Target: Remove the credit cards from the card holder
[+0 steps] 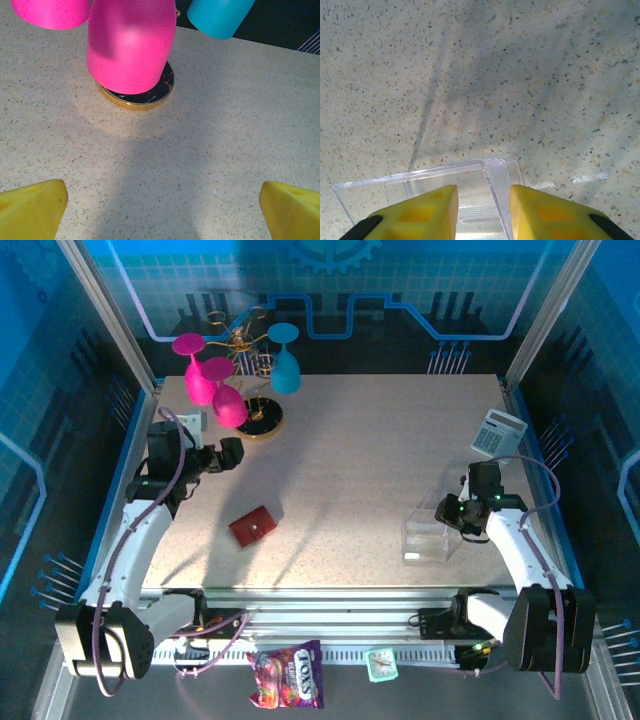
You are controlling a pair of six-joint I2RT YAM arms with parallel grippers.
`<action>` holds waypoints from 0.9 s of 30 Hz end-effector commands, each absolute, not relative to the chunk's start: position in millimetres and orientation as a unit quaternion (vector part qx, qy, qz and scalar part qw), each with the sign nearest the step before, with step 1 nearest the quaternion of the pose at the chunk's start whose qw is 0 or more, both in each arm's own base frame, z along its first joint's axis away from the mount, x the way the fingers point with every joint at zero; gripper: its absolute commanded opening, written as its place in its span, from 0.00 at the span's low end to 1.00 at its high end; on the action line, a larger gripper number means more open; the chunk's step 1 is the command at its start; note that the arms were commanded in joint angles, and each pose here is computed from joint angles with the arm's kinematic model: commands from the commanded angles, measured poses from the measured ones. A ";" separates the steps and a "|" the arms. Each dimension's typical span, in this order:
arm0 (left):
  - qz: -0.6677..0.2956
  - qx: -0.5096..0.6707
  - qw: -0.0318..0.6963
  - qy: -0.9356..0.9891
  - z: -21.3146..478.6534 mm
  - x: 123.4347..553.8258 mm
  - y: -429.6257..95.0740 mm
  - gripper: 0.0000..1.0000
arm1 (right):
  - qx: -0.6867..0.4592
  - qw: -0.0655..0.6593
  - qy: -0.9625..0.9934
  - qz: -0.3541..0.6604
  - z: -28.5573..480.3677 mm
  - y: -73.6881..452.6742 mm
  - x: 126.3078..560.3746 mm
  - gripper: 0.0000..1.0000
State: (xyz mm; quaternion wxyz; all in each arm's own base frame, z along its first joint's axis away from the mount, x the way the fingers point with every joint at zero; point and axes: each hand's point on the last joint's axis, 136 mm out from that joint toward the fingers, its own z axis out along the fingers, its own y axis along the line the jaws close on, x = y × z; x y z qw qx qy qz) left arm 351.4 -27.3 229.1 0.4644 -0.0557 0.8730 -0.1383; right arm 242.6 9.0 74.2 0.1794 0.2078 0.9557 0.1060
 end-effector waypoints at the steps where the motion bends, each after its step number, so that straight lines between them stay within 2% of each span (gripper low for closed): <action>1: -0.145 -0.046 0.468 0.870 227.8 351.9 -28.6 0.99 | 0.233 0.170 0.950 0.117 67.8 9.4 237.1 0.32; 27: -0.144 -0.046 0.459 0.876 222.0 352.4 -28.9 0.99 | 0.228 0.174 0.952 0.107 59.9 11.6 236.2 0.18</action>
